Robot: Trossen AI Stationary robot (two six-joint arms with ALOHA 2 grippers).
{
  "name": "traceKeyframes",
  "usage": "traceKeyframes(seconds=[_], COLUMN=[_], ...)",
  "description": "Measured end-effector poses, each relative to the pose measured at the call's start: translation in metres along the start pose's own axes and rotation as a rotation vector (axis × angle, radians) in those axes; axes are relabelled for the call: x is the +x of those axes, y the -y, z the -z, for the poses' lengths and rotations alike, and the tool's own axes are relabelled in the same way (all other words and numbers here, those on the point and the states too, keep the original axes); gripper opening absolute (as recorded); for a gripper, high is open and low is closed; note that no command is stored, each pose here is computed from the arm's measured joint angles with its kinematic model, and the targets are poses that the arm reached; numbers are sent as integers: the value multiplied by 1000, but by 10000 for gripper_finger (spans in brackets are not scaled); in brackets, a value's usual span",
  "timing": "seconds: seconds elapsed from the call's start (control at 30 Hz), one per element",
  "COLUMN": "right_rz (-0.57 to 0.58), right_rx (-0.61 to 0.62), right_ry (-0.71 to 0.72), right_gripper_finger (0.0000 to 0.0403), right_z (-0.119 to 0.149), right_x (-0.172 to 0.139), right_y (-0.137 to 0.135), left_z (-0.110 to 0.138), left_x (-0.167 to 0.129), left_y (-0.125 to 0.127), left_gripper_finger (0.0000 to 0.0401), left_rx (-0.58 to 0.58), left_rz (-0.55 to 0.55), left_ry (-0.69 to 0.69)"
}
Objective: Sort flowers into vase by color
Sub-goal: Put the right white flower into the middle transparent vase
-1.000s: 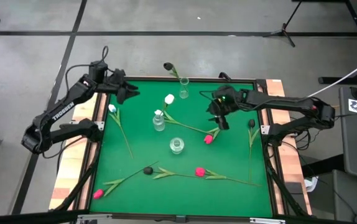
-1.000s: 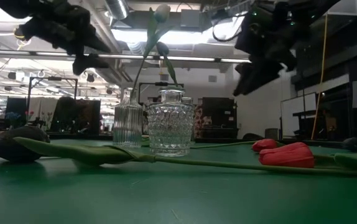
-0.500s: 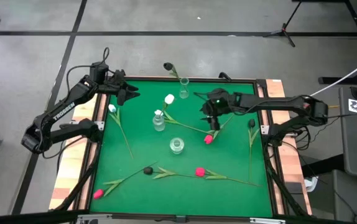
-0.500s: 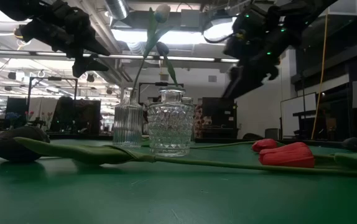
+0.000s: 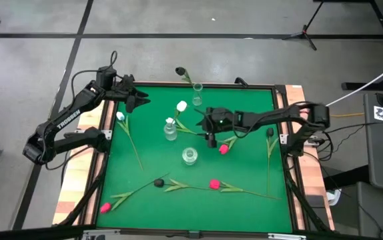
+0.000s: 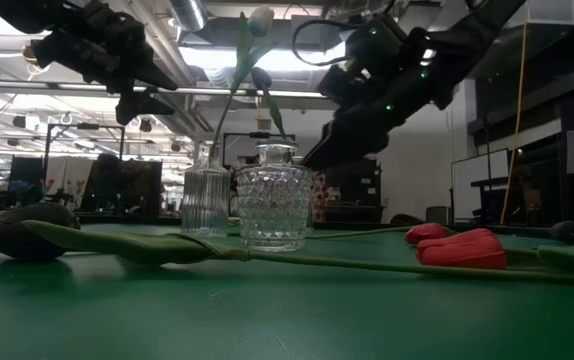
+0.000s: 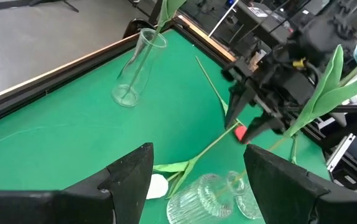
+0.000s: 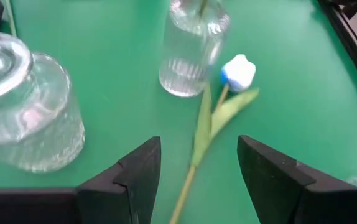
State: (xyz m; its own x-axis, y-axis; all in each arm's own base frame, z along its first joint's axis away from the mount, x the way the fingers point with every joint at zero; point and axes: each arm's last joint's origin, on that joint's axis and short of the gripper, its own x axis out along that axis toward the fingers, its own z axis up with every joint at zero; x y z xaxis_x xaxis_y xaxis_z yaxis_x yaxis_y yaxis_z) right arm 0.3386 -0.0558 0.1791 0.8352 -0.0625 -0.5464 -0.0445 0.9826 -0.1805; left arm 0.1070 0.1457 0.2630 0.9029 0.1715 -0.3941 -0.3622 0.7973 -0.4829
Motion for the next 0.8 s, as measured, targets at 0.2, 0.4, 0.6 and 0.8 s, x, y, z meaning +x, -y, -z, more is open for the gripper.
traceKeyframes(seconds=[0.2, 0.4, 0.6, 0.8], right_rz=[37, 30, 53, 47], right_rx=[-5, 26, 50, 54], right_ry=[-19, -76, -111, -142], right_gripper_finger=[211, 211, 211, 211], right_z=[4, 17, 26, 33], right_x=[19, 36, 44, 50], right_y=[-4, -6, -7, -12], left_z=[0, 0, 0, 0], left_x=[0, 0, 0, 0], left_y=[-1, -1, -1, -1], left_gripper_finger=[249, 249, 249, 249], left_rx=[0, 0, 1, 1], left_rz=[-21, -28, -44, -44], left_ry=[3, 3, 5, 5])
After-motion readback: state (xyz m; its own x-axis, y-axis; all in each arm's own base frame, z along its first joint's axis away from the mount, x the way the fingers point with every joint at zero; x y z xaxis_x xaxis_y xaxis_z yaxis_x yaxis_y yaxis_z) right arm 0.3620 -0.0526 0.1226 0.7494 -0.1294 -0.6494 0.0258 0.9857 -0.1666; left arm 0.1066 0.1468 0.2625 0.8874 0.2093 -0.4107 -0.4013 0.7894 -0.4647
